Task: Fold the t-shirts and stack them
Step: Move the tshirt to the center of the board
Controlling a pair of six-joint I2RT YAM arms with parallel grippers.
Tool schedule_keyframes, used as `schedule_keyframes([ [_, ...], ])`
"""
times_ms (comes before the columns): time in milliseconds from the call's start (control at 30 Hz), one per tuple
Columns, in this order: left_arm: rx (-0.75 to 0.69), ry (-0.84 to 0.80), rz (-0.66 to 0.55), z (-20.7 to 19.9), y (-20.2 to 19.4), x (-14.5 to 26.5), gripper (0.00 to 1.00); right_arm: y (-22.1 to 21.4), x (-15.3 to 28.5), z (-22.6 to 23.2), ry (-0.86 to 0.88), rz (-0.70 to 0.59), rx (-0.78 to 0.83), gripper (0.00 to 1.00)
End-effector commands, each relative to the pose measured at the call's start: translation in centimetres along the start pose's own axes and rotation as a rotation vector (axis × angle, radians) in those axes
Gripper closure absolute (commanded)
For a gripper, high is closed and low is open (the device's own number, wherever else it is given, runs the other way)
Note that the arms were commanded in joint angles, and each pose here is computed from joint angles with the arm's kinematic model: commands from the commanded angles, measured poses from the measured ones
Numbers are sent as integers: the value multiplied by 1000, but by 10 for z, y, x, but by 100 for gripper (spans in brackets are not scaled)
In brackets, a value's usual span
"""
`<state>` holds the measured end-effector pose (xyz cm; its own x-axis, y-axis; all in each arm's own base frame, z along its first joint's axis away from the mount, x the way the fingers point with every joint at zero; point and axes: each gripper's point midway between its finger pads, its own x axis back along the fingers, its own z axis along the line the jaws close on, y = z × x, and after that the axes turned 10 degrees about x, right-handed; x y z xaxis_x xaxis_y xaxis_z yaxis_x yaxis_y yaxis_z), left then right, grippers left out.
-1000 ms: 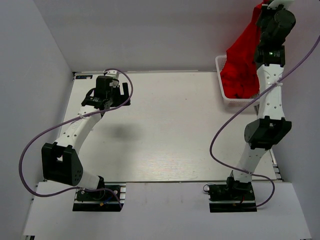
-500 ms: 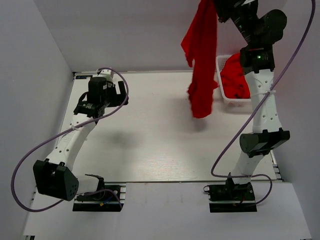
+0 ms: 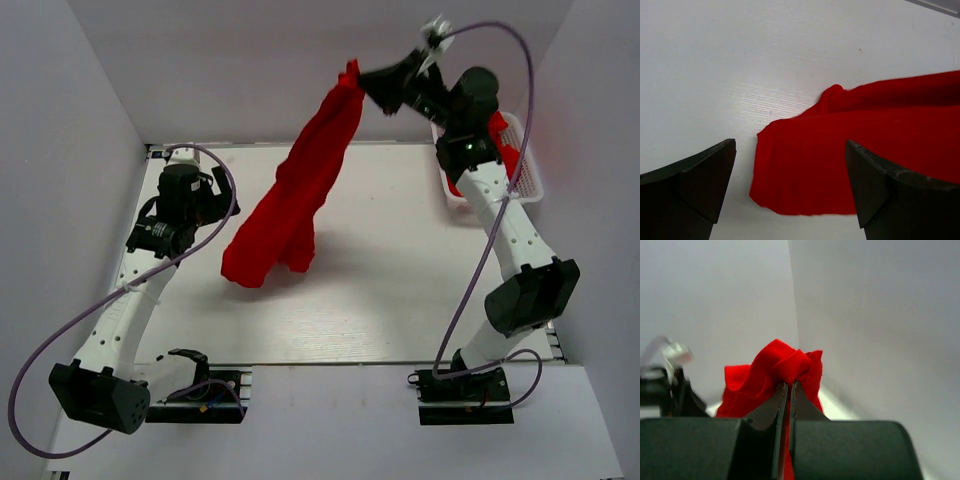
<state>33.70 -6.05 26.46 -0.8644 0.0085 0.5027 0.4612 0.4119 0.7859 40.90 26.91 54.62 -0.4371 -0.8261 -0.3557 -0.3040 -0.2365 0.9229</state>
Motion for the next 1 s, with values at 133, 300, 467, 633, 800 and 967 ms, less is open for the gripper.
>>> schedule_keyframes([
  [133,84,78,34,15,-8,11,1,-203,124,-13,-482,421,-285,84],
  [300,75,128,188,26,-49,-5,1,-276,193,-18,-691,787,-292,10],
  [467,81,177,309,39,-87,-11,1,-273,231,-9,-798,941,-303,10],
  [633,88,194,345,46,-101,-8,1,-259,250,6,-807,964,-300,10],
  [800,100,197,394,56,-127,-4,1,-274,276,31,-776,1068,-334,10],
  [967,107,170,358,50,-121,-12,1,-292,282,39,-784,1078,-383,10],
])
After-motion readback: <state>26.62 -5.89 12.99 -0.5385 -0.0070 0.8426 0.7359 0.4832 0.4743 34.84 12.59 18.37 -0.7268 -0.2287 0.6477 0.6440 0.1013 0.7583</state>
